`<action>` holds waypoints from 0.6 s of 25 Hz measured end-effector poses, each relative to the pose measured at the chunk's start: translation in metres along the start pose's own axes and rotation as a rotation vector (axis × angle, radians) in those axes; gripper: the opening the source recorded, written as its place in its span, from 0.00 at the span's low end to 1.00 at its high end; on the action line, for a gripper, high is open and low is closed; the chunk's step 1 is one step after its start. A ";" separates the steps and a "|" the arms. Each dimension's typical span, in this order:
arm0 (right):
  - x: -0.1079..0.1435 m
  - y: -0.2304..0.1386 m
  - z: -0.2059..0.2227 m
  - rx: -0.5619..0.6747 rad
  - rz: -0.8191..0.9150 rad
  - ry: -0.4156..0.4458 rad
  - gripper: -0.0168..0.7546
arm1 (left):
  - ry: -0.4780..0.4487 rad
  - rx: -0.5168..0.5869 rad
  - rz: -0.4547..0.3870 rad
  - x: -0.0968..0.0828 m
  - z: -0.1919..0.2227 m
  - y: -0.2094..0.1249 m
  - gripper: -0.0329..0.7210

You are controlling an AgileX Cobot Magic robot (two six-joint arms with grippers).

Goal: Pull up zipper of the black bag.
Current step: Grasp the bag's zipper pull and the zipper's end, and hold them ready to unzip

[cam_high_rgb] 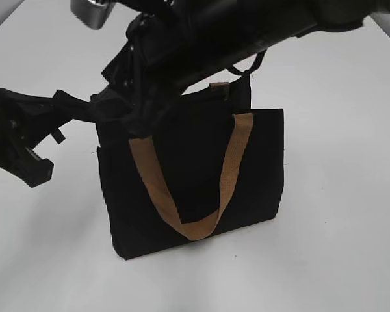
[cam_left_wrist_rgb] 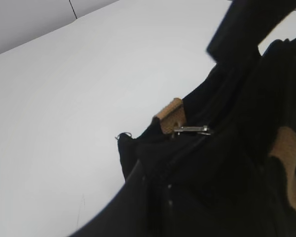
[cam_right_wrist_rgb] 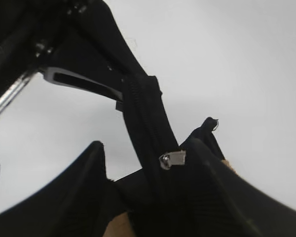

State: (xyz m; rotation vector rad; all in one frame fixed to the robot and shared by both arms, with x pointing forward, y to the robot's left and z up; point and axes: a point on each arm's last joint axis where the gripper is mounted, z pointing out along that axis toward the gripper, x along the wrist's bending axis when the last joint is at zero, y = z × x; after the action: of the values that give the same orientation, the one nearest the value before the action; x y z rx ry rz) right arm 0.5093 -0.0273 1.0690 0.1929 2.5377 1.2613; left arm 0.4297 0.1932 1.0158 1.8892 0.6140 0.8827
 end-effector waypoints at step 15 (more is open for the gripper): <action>-0.022 0.007 0.023 -0.026 -0.016 -0.095 0.45 | 0.012 0.151 -0.113 0.000 -0.001 -0.014 0.04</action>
State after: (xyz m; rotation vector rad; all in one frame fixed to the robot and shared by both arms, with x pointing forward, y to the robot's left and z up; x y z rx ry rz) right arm 0.5376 -0.0116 1.0662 0.2216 2.4362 1.2486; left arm 0.4284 0.2001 1.0039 1.9628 0.8062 0.7940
